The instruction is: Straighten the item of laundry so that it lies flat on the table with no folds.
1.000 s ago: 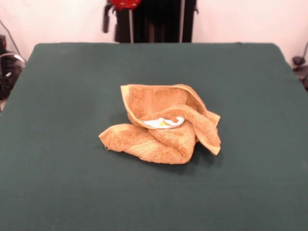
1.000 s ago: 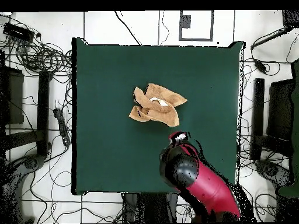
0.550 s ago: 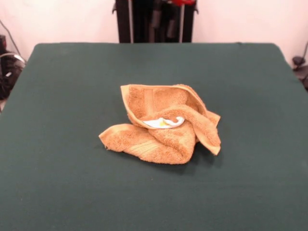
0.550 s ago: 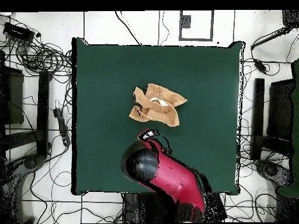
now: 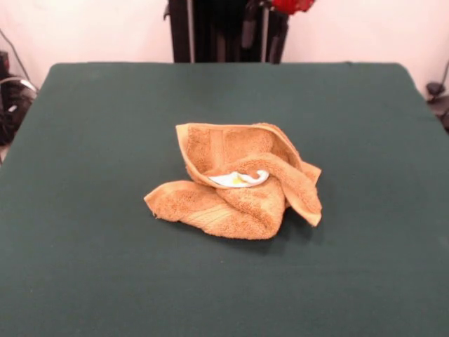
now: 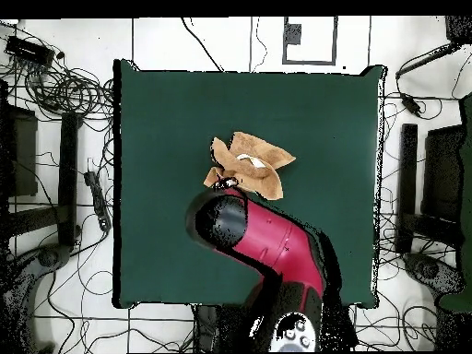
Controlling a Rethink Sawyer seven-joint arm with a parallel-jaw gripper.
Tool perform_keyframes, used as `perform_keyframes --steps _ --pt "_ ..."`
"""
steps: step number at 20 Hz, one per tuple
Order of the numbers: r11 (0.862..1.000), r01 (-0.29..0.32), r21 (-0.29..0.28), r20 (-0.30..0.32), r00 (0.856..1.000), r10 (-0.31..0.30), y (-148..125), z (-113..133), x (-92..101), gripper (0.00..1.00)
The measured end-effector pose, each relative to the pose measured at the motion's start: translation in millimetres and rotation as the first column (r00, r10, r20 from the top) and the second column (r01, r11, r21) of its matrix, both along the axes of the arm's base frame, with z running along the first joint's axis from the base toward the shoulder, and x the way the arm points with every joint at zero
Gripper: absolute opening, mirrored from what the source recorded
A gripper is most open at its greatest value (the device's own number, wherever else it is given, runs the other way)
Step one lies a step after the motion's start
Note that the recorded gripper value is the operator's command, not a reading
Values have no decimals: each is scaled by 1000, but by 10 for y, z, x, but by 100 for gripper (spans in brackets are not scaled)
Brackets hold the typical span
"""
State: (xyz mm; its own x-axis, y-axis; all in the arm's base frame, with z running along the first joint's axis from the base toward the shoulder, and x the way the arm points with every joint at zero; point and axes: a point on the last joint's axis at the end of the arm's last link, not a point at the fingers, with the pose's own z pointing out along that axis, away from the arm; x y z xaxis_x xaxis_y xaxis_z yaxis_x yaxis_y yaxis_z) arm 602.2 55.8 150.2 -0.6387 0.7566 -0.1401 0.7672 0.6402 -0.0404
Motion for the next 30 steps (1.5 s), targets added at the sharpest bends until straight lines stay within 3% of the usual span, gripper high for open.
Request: perform_keyframes --steps 1,4,10,15,16,22,26,30 --pt "1000 17 -6 14 1000 -17 -157 -29 110 100" --pt "999 39 -14 24 999 -38 -337 -89 179 100" --pt "995 90 -42 32 996 -88 -827 -449 201 100" --pt "994 101 -38 55 994 -99 -926 -690 223 100" --pt "995 99 -28 77 992 -97 -892 -782 237 100" --pt "998 65 -28 98 993 -62 -659 -786 246 100" --pt "1000 9 -27 83 996 -7 -302 -621 234 100" --pt "999 -39 2 31 999 39 57 -377 217 100"
